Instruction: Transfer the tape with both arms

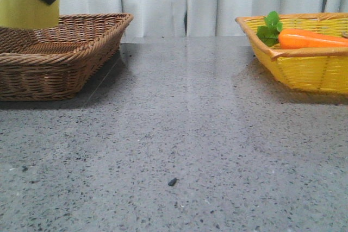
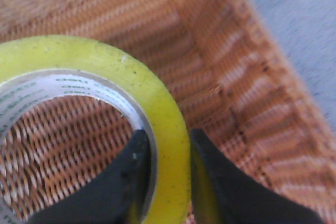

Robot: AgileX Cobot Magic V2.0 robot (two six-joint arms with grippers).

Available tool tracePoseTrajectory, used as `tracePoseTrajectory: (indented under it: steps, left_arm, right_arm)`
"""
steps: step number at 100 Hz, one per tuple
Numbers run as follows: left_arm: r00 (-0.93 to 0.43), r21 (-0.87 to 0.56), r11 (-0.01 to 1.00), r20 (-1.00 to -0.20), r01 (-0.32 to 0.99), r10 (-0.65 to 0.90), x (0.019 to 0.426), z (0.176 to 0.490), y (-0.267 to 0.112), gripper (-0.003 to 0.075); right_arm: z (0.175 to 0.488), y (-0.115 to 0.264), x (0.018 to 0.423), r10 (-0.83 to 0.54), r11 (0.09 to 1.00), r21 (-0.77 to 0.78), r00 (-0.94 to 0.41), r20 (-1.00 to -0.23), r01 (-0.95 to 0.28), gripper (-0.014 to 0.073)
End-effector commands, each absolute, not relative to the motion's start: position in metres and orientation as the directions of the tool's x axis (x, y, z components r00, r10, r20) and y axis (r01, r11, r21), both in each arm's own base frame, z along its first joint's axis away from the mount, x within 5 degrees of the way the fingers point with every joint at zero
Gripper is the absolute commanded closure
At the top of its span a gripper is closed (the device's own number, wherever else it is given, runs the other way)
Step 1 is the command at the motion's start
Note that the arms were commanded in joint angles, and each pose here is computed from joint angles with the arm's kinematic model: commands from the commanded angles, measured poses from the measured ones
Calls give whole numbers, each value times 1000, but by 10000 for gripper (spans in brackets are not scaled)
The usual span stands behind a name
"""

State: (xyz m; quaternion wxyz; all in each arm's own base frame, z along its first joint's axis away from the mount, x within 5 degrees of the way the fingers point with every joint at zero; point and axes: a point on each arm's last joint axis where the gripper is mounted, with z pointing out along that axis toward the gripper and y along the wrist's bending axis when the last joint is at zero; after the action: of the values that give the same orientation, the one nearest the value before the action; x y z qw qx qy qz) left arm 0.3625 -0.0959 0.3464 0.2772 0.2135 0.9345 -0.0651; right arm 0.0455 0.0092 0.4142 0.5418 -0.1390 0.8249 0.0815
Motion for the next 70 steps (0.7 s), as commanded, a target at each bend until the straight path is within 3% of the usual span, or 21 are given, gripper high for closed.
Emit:
tracePoseTrajectory:
  steps: [1,9,18,25,35,47,59,70]
  left_arm:
    - [-696,-36,919,-664,393,272,359,373,-88,521]
    - [-704,-86,915,-668,393,240,357,375,-90,356]
    - [-697,-121,908,-684,401,216,350,383,-93,278]
    - [-675,-149,897,-712,415,194,341,395,-97,295]
    - [-599,-143,884,-782,444,174,319,421,-102,389]
    - [-443,-106,861,-884,497,147,269,452,-109,472]
    - [-310,-86,832,-945,549,107,214,454,-112,482]
    - [-225,-82,811,-972,579,63,174,431,-108,496]
  right_arm:
    - [425,11,51,-126,950,-27,-304,-944,-311,650]
    - [426,11,51,-123,950,-26,-293,-948,-312,650]
    - [427,11,52,-119,949,-26,-281,-952,-314,650]
    - [428,11,52,-120,949,-27,-280,-953,-313,650]
    - [427,10,49,-117,950,-26,-277,-954,-312,650]
    - [425,1,34,-101,952,-39,-192,-976,-302,650]
    - [410,-14,15,-120,962,-108,-32,-992,-249,650]
    - [389,-26,-1,-150,967,-161,71,-986,-196,650]
